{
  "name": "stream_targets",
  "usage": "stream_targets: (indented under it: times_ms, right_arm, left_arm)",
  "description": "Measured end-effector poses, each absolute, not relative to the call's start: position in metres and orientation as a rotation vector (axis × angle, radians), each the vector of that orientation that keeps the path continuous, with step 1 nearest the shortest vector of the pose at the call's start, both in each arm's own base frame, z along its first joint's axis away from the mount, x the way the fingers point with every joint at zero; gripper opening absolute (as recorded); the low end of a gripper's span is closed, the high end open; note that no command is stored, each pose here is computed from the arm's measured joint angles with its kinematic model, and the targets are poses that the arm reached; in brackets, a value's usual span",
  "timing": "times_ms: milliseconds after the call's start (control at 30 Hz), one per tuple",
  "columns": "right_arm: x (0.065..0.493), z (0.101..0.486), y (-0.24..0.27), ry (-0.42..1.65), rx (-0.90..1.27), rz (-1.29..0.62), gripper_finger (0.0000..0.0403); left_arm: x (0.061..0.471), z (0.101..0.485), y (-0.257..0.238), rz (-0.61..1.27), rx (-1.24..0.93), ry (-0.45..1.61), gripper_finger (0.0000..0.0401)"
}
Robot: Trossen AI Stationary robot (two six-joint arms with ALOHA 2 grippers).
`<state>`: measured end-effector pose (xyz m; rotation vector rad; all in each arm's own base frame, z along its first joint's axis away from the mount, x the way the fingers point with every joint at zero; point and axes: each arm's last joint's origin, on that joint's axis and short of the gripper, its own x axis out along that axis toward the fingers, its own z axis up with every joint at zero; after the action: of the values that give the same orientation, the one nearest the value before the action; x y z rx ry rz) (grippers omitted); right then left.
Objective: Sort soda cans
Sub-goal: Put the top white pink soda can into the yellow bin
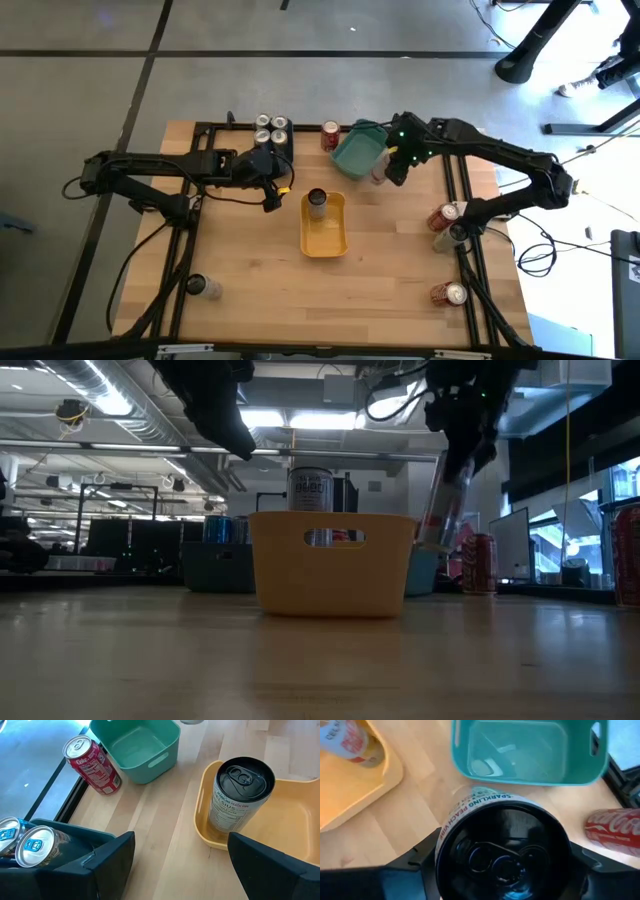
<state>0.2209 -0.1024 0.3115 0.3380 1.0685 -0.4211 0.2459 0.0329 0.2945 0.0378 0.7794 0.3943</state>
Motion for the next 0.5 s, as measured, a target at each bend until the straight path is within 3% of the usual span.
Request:
stream_targets:
  times_ms: [500]
  right_arm:
    - [0.275, 0.319, -0.038, 0.815, 0.198, -0.023, 0.0254]
  left_arm:
    - [0.246, 0.294, 0.033, 0.397, 0.032, 0.778, 0.0306]
